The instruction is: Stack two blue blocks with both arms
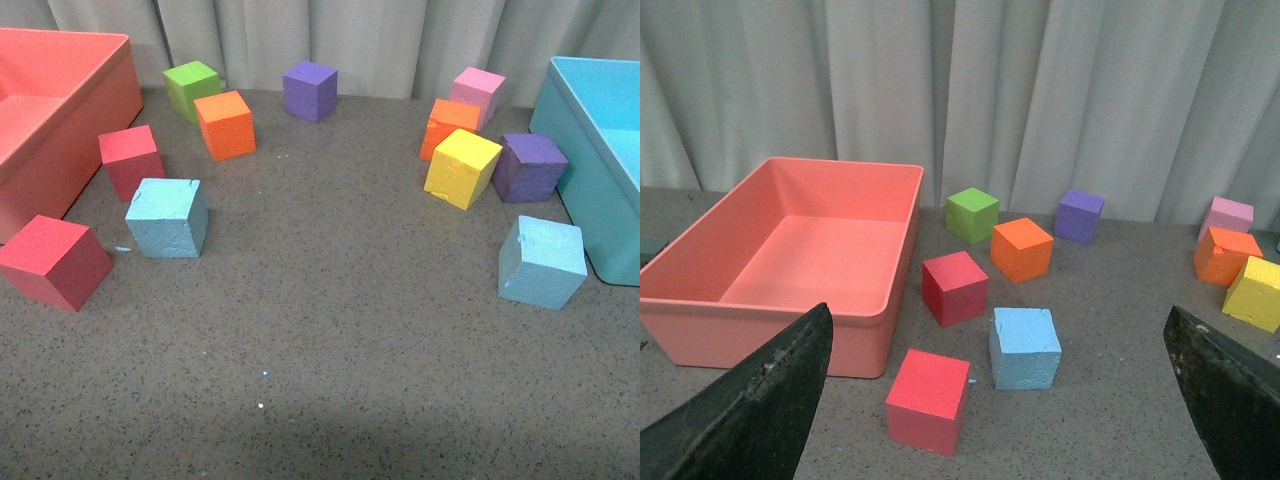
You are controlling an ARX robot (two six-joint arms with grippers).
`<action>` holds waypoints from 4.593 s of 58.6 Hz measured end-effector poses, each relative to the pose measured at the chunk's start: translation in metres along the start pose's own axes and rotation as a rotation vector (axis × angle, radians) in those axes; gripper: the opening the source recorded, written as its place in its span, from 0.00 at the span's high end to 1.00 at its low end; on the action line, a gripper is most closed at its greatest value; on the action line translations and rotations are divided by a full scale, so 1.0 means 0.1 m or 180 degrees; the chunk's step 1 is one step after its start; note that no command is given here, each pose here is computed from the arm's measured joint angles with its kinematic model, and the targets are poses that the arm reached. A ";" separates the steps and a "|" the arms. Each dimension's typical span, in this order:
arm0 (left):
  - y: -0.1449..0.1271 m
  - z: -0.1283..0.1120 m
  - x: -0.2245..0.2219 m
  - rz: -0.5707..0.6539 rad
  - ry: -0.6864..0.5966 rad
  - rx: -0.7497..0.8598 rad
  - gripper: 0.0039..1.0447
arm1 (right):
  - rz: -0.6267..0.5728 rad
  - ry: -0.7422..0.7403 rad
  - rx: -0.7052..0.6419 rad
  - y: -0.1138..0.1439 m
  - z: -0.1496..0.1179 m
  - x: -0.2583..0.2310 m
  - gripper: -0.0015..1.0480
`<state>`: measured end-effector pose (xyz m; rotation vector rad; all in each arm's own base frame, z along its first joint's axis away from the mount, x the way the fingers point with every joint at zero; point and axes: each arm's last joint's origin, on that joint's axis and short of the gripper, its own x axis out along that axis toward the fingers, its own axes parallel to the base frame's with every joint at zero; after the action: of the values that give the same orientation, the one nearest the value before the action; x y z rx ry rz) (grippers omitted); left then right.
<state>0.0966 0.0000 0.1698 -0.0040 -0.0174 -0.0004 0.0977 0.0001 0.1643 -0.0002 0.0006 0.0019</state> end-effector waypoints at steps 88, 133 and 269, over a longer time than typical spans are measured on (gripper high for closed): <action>0.00 0.00 0.00 0.0000 0.0000 -0.0001 0.06 | -0.0323 0.1451 0.0082 0.14 0.19 0.98 0.09; 0.00 0.00 0.00 0.0000 0.0000 0.0000 0.06 | -0.0393 0.3432 0.0546 0.55 -0.59 2.44 0.09; 0.00 0.00 0.00 0.0000 0.0000 -0.0001 0.06 | 0.0594 0.3592 0.0132 2.31 -0.90 2.75 0.56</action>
<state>0.0966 -0.0001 0.1698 -0.0044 -0.0174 -0.0004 0.3727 0.2315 0.0741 0.0402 1.1292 0.1881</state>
